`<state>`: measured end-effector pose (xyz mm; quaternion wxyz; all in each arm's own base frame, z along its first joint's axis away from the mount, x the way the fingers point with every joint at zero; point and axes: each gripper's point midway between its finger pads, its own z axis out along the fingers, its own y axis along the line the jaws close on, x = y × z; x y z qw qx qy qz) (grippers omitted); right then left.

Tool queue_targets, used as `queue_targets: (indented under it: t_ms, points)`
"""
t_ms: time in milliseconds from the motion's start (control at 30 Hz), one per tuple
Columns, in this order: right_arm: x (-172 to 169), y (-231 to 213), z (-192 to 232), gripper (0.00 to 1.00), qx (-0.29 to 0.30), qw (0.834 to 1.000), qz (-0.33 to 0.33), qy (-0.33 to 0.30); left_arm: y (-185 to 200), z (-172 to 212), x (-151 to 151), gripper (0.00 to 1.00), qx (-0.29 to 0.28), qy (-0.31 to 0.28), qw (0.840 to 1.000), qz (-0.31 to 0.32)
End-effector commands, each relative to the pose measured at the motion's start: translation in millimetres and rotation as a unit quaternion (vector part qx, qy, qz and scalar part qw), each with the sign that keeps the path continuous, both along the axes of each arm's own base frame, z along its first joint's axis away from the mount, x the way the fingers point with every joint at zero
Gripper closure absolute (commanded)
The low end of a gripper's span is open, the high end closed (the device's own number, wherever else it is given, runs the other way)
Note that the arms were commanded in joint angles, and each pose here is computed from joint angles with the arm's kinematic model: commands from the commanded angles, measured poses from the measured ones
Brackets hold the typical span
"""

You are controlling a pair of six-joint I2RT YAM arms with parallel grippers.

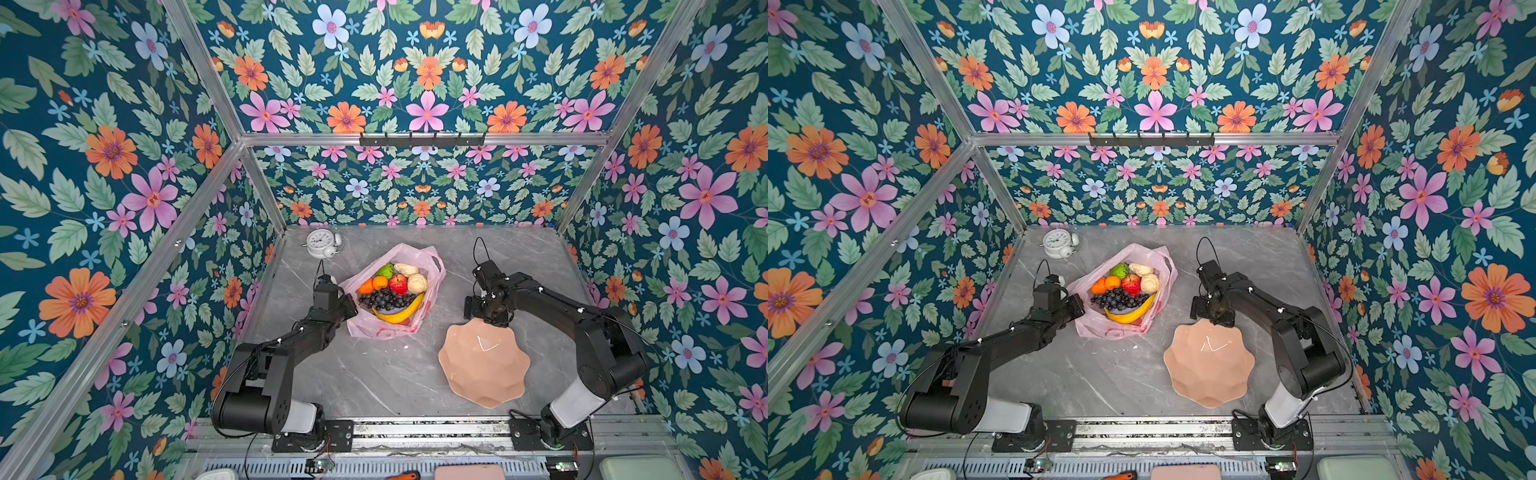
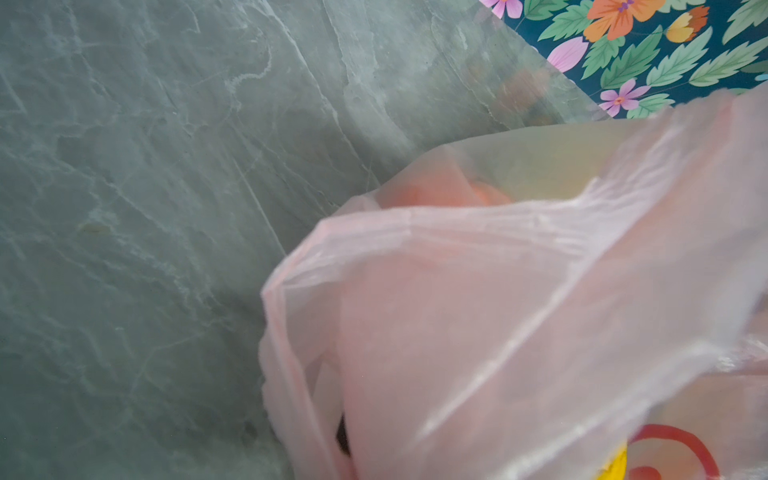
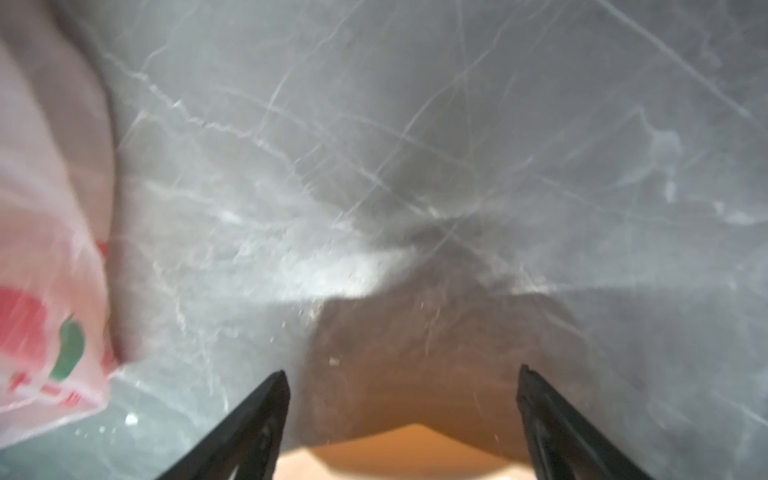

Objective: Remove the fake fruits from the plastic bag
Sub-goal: 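Move the right gripper over the bag toward the fruits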

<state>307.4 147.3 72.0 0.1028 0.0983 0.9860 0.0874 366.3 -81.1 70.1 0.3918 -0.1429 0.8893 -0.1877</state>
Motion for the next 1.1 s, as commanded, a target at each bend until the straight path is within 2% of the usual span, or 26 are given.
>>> queue_targets:
  t_ms: [0,133,333,467,700,800,1067]
  points:
    - [7,-8,19,0.13,-0.018,0.999,-0.009,-0.030,-4,4,4,1.00,0.002,-0.010,1.000,-0.009]
    - [33,5,54,0.13,0.001,0.995,0.013,-0.096,-3,4,4,1.00,0.003,-0.010,1.000,-0.008]
    - [71,57,92,0.13,0.031,0.981,0.086,-0.171,-4,3,4,1.00,0.006,-0.008,1.000,-0.011]
    - [93,90,88,0.13,0.027,0.976,0.126,-0.178,-6,2,5,1.00,0.006,-0.006,1.000,-0.016]
    - [123,113,68,0.14,0.027,0.977,0.133,-0.165,-12,1,5,1.00,0.003,-0.003,1.000,-0.026]
    - [132,117,57,0.24,0.021,0.979,0.130,-0.156,-14,1,6,1.00,0.003,-0.002,1.000,-0.031]
    - [138,98,38,0.73,-0.032,0.984,0.097,-0.144,-27,-4,7,1.00,0.008,0.006,0.999,-0.053]
